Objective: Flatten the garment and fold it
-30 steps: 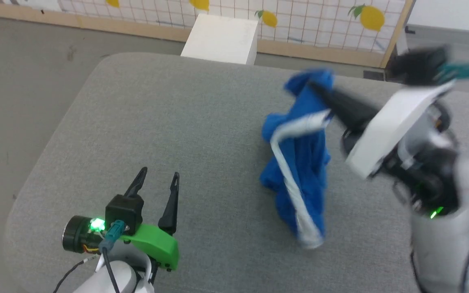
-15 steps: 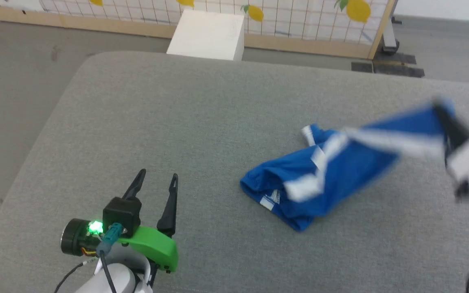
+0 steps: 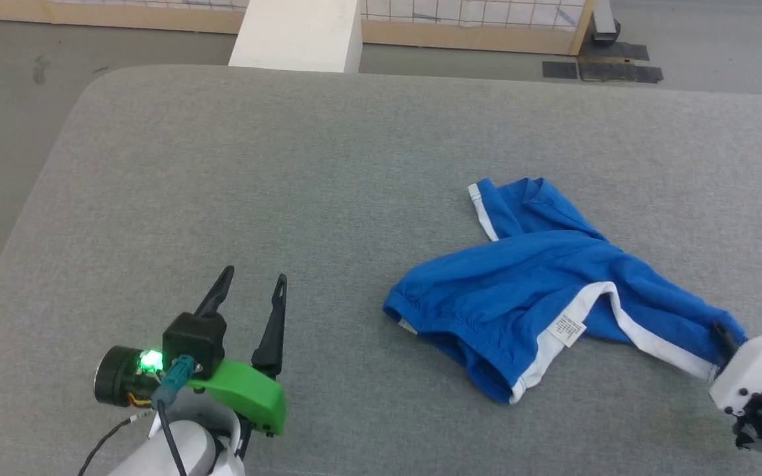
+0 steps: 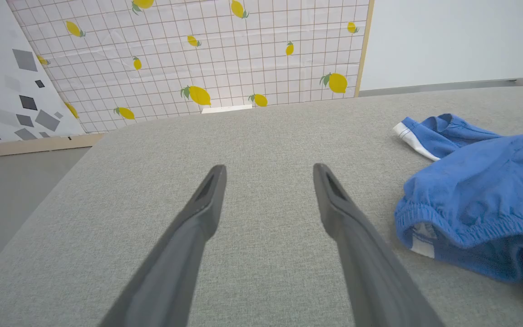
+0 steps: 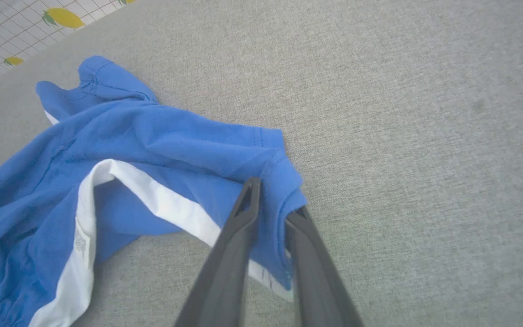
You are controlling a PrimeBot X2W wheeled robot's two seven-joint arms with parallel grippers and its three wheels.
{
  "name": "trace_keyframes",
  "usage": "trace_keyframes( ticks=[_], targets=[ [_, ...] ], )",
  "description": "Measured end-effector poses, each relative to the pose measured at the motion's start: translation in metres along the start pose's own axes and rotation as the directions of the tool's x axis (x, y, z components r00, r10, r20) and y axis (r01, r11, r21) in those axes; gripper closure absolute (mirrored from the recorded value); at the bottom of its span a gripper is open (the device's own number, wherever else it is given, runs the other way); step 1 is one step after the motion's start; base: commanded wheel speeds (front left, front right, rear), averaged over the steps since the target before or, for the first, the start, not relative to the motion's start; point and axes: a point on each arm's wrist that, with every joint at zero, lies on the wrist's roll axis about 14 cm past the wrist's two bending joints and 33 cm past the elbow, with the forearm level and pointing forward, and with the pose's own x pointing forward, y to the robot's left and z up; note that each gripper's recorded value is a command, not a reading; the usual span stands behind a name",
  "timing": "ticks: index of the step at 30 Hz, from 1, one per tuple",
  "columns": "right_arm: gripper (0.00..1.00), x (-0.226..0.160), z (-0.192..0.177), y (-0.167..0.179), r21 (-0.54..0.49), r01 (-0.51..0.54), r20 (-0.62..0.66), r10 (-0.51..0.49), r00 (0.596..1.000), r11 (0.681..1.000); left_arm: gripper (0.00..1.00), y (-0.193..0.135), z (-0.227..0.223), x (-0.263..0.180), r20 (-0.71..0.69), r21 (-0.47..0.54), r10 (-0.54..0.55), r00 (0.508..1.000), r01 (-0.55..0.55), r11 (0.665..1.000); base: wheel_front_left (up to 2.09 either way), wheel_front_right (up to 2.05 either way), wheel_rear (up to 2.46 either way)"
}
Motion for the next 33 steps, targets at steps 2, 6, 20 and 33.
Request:
trace_keyframes(
  ticks=[2,6,20,33],
  targets=[
    [0.00,-0.001,0.006,0.003,-0.037,-0.004,0.031,0.005,1.000,0.999,0.00,-0.002,0.002,0.002,0.003,0.000,-0.005,1.000,0.005,1.000,0.00,0.00,0.00],
    [0.00,-0.010,0.041,0.023,-0.149,-0.048,0.168,0.074,0.983,0.988,0.00,-0.006,0.008,0.002,0.019,-0.006,-0.013,1.000,0.013,1.000,0.00,0.00,0.00],
    [0.00,-0.076,0.109,0.067,-0.402,-0.072,0.560,0.308,0.769,0.913,0.00,-0.057,0.002,0.003,-0.096,-0.123,-0.187,0.978,0.175,0.977,0.00,0.00,0.00],
    [0.00,-0.066,0.087,0.054,-0.379,-0.020,0.547,0.242,0.801,0.925,0.00,-0.114,-0.043,0.045,-0.451,-0.165,-0.439,0.777,0.411,0.896,0.00,0.00,0.00]
  ],
)
